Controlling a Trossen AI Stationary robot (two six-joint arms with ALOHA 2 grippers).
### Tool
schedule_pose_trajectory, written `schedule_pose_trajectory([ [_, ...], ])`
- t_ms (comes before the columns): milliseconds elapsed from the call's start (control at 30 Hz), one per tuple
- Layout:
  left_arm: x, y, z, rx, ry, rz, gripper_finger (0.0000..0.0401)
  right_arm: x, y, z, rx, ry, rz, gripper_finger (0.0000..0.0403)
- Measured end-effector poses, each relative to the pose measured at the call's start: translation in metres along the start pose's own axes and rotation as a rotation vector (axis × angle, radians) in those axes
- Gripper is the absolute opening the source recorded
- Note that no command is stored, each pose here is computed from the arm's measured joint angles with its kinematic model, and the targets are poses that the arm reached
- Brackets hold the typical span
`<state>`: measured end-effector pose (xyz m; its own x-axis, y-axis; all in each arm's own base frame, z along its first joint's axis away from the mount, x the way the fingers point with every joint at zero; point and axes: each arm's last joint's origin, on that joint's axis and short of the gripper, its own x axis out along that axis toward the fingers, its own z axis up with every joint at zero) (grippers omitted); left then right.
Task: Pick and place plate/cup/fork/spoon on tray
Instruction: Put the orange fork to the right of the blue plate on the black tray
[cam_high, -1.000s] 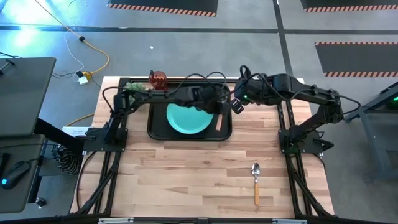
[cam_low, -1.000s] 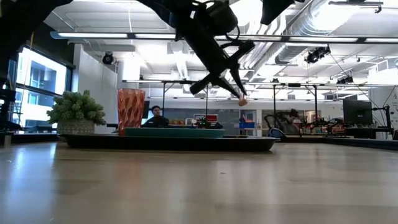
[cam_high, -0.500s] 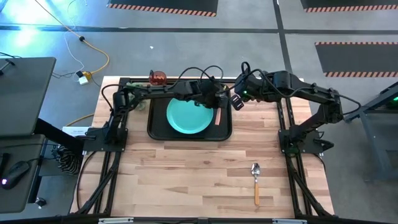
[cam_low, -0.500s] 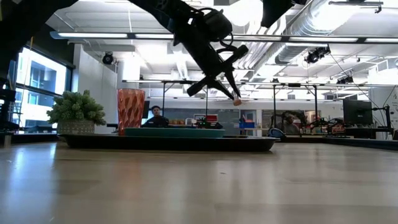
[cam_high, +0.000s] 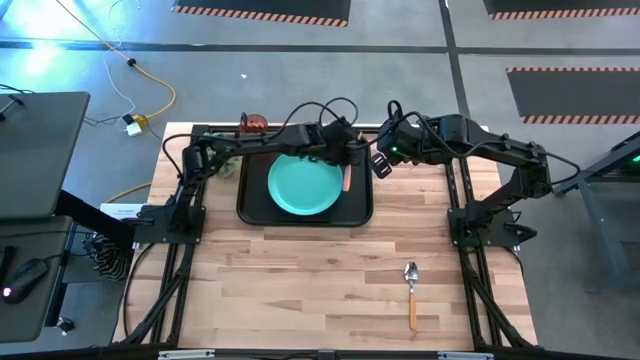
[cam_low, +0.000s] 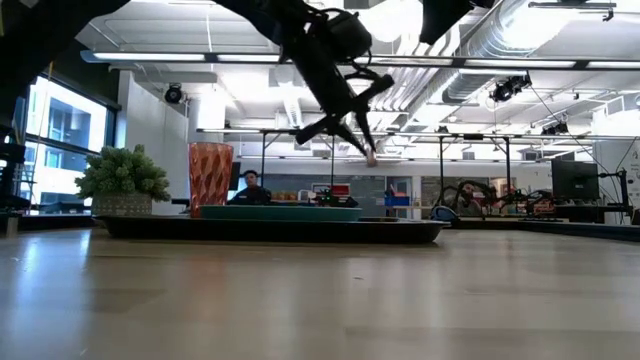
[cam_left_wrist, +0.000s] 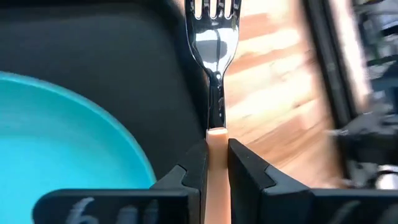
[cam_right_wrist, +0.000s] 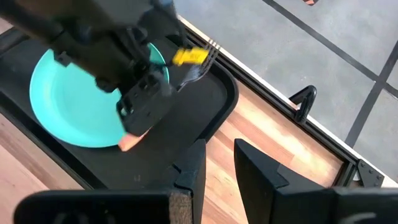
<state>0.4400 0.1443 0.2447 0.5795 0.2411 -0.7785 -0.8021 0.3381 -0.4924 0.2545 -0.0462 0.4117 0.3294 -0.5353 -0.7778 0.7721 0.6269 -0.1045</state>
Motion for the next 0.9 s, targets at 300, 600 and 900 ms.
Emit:
schedule_pose_trajectory([
  [300,0.021,-0.003,-0.017,-0.018,0.028,0.015,0.0035,0.000,0.000,0.000,0.010,0.005,0.007,0.0076],
  [600,0.038,0.000,-0.027,-0.038,0.051,0.045,0.0035,0.000,0.000,0.000,0.011,0.006,0.010,0.0076],
  [900,0.056,0.004,-0.038,-0.068,0.105,0.068,0.0035,0.000,0.000,0.000,0.011,0.006,0.010,0.0076],
])
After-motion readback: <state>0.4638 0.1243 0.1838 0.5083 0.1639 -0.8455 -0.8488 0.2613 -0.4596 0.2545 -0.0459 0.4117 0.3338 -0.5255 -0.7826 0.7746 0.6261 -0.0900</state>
